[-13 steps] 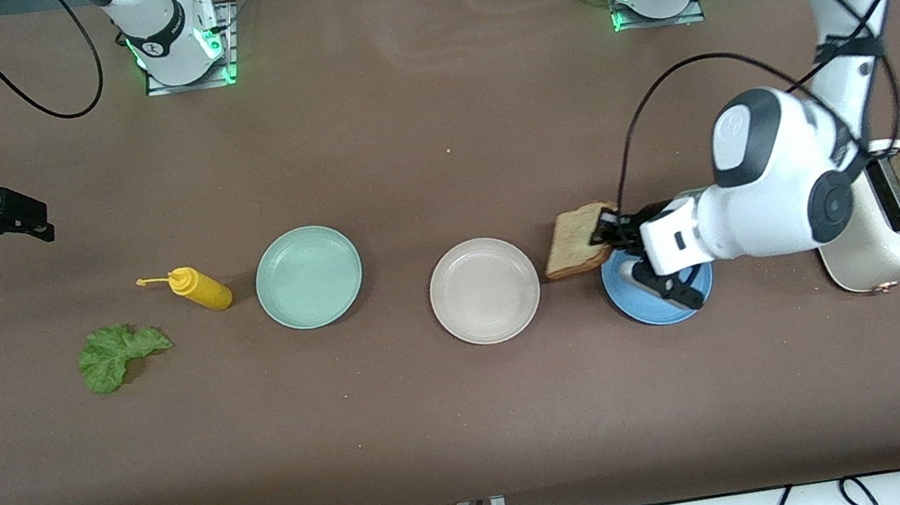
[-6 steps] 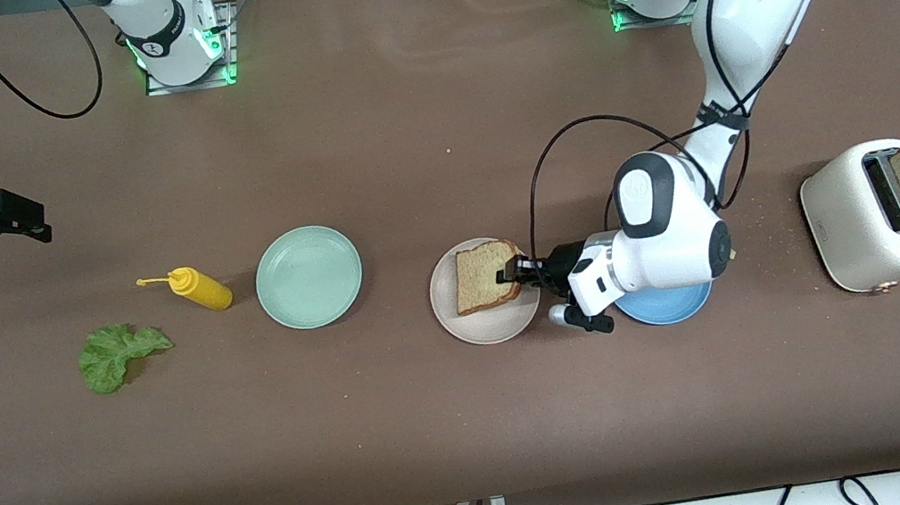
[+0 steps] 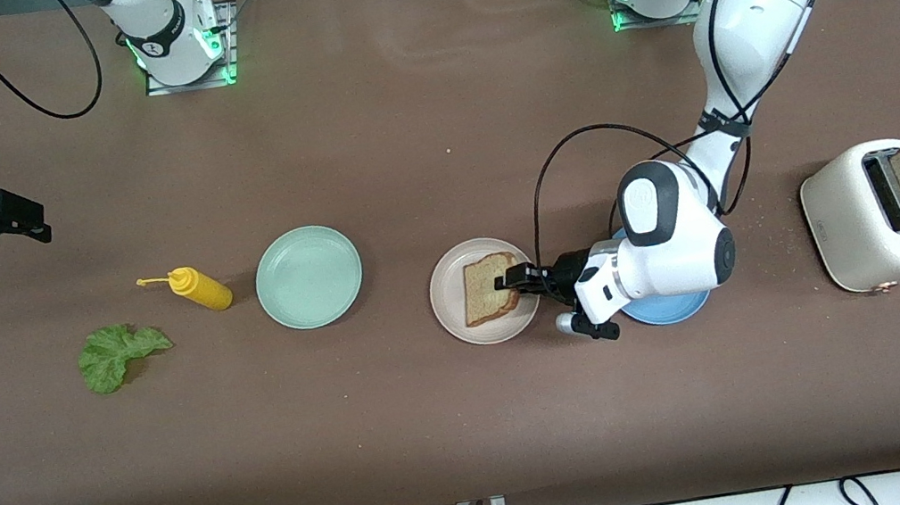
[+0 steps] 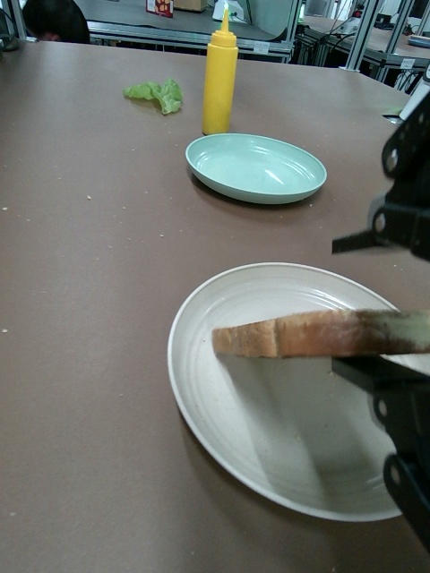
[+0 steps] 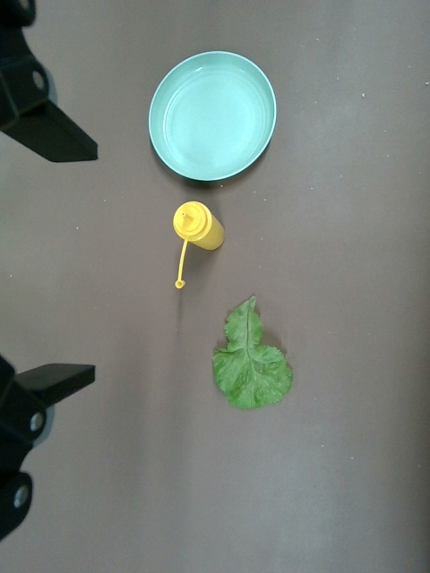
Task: Make sandwich in beige plate with both arms
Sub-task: 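Carry the bread slice with the left gripper onto the beige plate, then release the bread and raise the left gripper while the right gripper reaches out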
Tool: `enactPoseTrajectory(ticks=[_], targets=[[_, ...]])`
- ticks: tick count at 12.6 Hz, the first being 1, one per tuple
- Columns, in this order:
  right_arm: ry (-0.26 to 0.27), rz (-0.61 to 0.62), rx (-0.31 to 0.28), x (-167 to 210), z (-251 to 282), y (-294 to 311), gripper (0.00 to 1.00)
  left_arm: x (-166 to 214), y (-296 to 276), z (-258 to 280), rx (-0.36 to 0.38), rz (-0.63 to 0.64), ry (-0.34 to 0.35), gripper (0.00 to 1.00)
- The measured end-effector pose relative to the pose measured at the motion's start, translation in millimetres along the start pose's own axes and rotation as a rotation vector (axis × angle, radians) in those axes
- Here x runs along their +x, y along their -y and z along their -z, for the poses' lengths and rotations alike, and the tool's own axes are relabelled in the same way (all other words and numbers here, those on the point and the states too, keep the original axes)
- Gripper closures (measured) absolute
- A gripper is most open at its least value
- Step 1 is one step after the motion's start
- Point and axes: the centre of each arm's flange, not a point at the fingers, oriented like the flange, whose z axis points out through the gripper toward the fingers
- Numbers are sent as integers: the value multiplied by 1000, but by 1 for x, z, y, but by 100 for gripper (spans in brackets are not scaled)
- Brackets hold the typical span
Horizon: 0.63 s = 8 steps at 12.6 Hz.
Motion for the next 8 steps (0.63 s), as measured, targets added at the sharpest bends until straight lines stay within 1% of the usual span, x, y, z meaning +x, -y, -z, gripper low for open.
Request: enactPoseTrajectory(ticks=[2, 3, 4, 6, 8], targets=[[0, 0, 0, 0, 0, 0, 0, 2, 1, 7, 14, -13, -7, 17], [0, -1, 0, 0, 0, 0, 0, 4, 2, 14, 42, -35, -8, 5], [0, -1, 0, 0, 0, -1, 0, 6, 3, 25, 77, -61, -5, 0], [0, -2, 0, 0, 0, -1, 0, 8, 12, 57, 142, -98, 10, 0], [0, -2, 0, 0, 0, -1, 0, 9, 20, 92, 223, -137, 27, 0]])
